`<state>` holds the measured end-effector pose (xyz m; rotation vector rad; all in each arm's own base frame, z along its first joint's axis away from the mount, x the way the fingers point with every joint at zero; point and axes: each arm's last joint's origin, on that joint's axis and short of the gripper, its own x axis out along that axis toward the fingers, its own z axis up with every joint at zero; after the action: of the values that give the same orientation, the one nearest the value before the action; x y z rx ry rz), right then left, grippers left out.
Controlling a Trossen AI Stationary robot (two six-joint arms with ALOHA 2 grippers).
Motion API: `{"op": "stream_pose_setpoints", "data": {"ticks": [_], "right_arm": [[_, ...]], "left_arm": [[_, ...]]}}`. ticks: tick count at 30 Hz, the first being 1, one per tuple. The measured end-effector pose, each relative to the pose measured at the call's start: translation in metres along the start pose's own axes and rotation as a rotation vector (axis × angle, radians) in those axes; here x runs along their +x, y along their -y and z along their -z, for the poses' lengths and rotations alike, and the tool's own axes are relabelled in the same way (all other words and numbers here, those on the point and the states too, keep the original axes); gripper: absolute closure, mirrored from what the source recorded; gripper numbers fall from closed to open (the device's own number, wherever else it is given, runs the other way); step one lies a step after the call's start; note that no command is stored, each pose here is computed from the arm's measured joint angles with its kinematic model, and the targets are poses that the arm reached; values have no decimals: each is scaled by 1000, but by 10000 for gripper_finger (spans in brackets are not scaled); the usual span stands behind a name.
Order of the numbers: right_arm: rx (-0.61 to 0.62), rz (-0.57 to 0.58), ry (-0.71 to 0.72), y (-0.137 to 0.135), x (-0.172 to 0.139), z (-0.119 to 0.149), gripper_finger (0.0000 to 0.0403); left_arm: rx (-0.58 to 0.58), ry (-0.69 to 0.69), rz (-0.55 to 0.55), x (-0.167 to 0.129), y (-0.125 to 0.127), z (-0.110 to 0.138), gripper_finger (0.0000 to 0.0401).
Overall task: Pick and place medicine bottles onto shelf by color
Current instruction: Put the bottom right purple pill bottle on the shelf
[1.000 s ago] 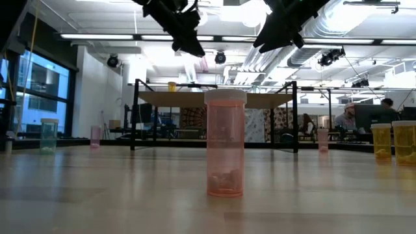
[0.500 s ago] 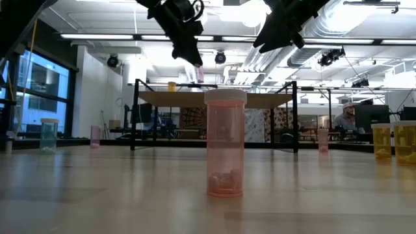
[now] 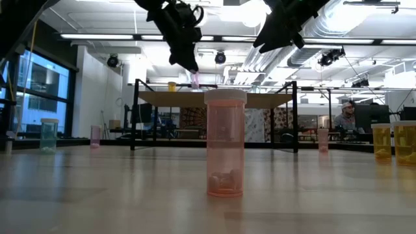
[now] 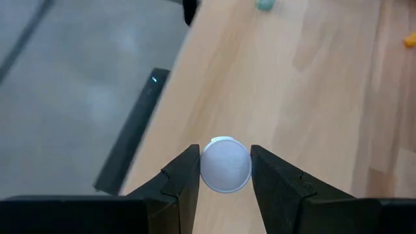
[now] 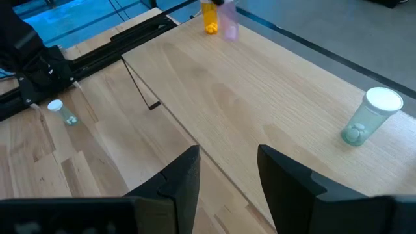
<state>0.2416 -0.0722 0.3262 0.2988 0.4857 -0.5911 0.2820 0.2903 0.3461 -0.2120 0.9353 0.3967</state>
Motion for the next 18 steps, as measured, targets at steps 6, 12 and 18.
{"op": "stream_pose_setpoints", "data": {"ticks": [6, 12, 18], "right_arm": [[0, 0, 0, 0, 0, 0, 256], [0, 0, 0, 0, 0, 0, 256], [0, 0, 0, 0, 0, 0, 256]], "left_arm": [[-3, -11, 40, 8, 0, 1, 284], [-8, 4, 30, 7, -6, 1, 284], [-28, -24, 30, 18, -13, 5, 284]]}}
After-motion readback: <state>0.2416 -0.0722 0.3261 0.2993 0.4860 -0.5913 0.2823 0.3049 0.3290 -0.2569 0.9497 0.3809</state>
